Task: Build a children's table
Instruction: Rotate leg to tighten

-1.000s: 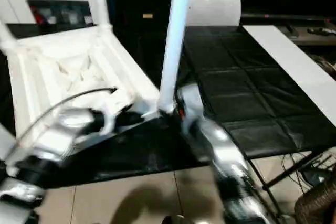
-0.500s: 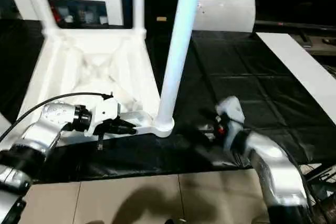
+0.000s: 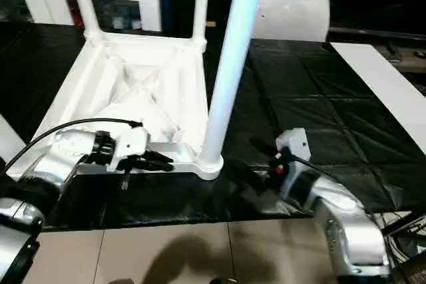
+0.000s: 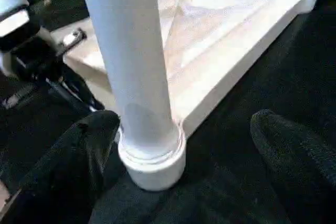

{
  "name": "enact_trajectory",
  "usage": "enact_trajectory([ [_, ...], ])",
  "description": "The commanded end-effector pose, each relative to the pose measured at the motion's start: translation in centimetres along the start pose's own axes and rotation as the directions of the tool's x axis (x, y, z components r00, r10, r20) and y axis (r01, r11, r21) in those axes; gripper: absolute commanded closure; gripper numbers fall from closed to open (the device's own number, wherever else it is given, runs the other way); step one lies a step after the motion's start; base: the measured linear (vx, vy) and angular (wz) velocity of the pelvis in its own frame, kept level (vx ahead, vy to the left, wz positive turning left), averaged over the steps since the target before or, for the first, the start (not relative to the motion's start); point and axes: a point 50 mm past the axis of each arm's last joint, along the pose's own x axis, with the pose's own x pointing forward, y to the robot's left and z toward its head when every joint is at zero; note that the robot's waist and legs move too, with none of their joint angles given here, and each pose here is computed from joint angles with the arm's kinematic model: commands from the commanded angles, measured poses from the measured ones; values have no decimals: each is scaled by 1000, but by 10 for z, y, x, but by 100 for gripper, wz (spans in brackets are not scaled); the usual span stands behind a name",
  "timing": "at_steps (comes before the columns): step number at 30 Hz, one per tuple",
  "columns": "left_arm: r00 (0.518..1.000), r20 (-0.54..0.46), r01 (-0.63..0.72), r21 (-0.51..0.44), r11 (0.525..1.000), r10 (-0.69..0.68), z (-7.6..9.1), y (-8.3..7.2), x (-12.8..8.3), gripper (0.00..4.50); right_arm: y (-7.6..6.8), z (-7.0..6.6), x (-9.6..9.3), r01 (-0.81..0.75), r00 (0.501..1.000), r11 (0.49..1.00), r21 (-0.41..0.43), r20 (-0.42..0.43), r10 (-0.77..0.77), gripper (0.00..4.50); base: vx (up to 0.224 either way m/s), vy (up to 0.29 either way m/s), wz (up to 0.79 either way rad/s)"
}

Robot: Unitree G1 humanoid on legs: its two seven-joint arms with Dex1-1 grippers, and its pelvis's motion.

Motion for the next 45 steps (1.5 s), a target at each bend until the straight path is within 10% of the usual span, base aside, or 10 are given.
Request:
enact_trajectory([
  [1,994,88,-61,40,997,58,16,10,-5,387,-3,1,-6,51,999,999,-16,-8,-51,0,0,0,0],
  [6,928,248,-246,-150,958,277,17,-2,-20,341,7,-3,-10,99,995,995,19,-21,-98,0,0,0,0],
  [15,514,165,-652,-563,508,842,15,-66,-20,299,37,-7,1,213,974,977,26,72,-214,0,0,0,0],
  [19,416,13,-762,-540,357,909,14,-87,-22,299,47,-24,11,196,981,981,1,8,-196,0,-8,-14,9],
  [29,368,-135,-814,-525,249,920,12,-121,-21,299,43,-39,4,259,966,965,42,-18,-258,0,9,-106,59],
  [38,368,-172,-843,-476,250,914,4,-125,-26,271,54,-44,-3,233,973,972,36,3,-233,0,-38,30,1],
  [45,202,-191,-890,-444,99,961,2,-118,-52,230,63,-31,-3,42,997,998,43,68,-45,0,-8,1,-1],
])
